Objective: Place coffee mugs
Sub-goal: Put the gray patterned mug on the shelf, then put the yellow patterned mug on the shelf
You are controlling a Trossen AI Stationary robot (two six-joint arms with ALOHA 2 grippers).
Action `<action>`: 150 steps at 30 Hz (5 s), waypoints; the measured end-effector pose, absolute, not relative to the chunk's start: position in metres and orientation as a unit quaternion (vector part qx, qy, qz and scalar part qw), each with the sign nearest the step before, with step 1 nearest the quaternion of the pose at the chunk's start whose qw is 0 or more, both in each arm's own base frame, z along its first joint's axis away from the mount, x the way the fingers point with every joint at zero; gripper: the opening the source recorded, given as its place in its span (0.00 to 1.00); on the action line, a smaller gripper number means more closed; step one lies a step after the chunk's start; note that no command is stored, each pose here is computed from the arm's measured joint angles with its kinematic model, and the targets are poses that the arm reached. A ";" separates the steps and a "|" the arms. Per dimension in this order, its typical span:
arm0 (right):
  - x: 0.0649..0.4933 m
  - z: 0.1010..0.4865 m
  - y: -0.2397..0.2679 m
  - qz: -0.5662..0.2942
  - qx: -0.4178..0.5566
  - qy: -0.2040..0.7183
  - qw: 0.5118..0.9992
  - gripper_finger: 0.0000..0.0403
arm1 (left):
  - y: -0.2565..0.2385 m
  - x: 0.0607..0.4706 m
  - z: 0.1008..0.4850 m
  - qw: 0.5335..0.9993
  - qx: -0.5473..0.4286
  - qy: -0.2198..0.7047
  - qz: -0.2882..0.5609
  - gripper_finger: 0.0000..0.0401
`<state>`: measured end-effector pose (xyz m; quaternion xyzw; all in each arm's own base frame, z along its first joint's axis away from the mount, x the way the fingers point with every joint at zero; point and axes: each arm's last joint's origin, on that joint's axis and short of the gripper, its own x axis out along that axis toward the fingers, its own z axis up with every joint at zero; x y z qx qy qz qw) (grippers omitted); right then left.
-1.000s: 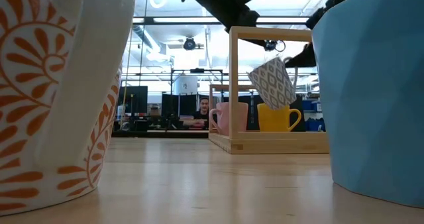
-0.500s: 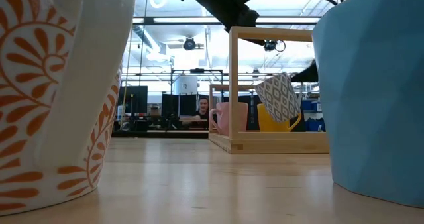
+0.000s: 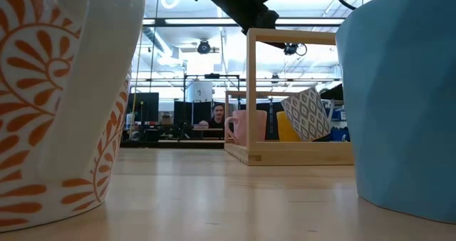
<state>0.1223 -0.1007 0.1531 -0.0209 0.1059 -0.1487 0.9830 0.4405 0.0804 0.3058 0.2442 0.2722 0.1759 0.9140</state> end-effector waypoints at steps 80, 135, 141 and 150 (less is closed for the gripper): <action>0.123 0.117 -0.113 -0.282 0.019 0.217 0.934 0.54 | 0.080 0.441 0.305 0.914 0.244 0.273 0.176 0.27; 0.127 0.254 -0.112 -0.231 0.169 0.392 0.874 0.55 | 0.056 0.383 0.359 0.910 0.219 0.317 0.152 0.27; 0.134 0.258 -0.099 -0.151 0.192 0.371 0.896 0.55 | 0.041 0.346 0.378 0.908 0.170 0.354 0.149 0.27; 0.145 0.261 -0.075 -0.086 0.182 0.372 0.906 0.55 | 0.026 0.284 0.395 0.883 0.077 0.437 0.157 0.27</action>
